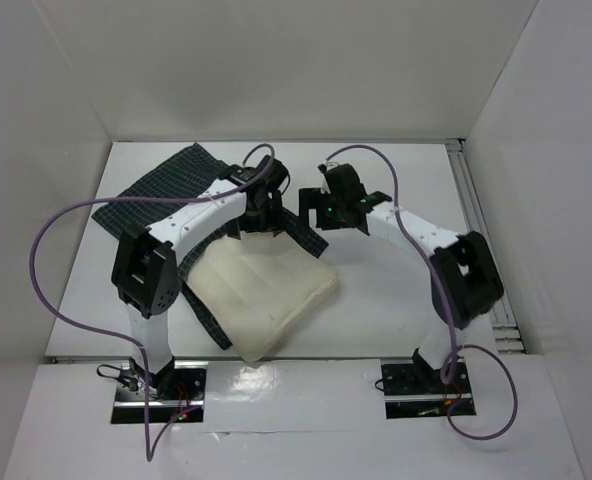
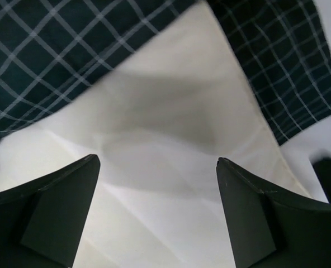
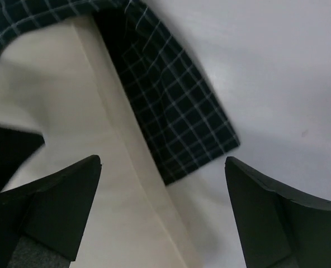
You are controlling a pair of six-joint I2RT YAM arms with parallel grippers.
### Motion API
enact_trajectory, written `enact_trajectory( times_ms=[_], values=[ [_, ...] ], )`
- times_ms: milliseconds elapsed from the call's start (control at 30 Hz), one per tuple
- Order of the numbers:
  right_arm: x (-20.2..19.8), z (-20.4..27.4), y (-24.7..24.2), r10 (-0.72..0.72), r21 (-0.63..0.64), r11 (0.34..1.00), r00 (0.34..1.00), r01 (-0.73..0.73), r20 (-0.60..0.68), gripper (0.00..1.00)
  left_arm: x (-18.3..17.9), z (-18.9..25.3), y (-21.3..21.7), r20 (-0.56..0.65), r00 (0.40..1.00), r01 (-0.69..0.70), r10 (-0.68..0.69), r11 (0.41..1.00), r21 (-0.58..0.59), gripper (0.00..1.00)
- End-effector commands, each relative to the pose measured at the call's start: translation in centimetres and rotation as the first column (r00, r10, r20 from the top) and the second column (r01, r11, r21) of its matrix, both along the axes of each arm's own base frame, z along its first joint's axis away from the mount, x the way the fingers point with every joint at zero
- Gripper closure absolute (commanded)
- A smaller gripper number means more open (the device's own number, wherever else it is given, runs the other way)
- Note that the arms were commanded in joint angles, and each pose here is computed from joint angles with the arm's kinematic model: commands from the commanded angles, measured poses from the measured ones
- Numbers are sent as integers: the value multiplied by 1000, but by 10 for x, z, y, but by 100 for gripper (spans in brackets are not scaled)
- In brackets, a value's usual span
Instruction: Put the pillow into the pillowcase
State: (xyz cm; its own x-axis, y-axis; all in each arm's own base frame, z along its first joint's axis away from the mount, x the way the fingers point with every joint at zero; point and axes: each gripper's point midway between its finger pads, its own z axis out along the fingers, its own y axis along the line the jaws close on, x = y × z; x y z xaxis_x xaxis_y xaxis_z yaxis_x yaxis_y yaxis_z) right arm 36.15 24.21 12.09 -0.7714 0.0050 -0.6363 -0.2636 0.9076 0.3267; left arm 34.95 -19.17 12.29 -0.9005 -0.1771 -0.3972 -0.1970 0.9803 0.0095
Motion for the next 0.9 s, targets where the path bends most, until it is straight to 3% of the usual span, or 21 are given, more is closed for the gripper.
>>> enact_trajectory(
  times_ms=[0,167,367,400,467,500,533,600,633,700,800,833,867],
  values=[
    [41,-2,6,36,8,999,999,-36,21,0,6,2,-18,0,1000,29,-29,999,-45,0],
    [74,-18,18,117,86,989,993,-117,9,0,19,-11,-38,23,999,48,-45,989,-139,0],
    [83,-54,44,276,85,958,961,-275,-9,0,30,-55,-33,-64,998,-6,-2,993,-117,0],
    [87,-57,46,275,61,960,961,-275,4,0,32,-54,-37,-57,998,9,-17,991,-136,5],
    [87,-73,55,299,35,954,954,-299,-5,0,32,-61,-35,-73,997,0,-11,990,-142,45],
    [89,-77,57,306,43,951,952,-306,-3,0,27,-65,-34,-91,996,1,-14,990,-143,72],
    [90,-83,61,317,55,947,948,-316,-6,8,28,-68,-28,-99,995,-14,0,990,-139,96],
    [93,-82,67,324,83,942,946,-324,13,27,26,-67,-25,-112,994,-21,4,987,-158,100],
    [93,-80,66,327,108,939,945,-326,6,63,27,-62,-26,-96,995,-19,3,986,-167,100],
    [91,-69,69,325,140,934,945,-328,42,100,29,-52,-24,-69,998,-8,-3,986,-165,100],
    [78,-50,59,300,206,929,951,-308,74,100,30,-43,-21,-52,998,11,-21,985,-174,100],
    [58,-60,55,310,231,922,950,-310,37,100,33,-40,-23,-41,999,13,-21,984,-180,100],
    [59,-31,51,276,264,919,956,-292,97,100,38,-33,-20,-25,1000,7,-12,982,-188,100]
  ],
)
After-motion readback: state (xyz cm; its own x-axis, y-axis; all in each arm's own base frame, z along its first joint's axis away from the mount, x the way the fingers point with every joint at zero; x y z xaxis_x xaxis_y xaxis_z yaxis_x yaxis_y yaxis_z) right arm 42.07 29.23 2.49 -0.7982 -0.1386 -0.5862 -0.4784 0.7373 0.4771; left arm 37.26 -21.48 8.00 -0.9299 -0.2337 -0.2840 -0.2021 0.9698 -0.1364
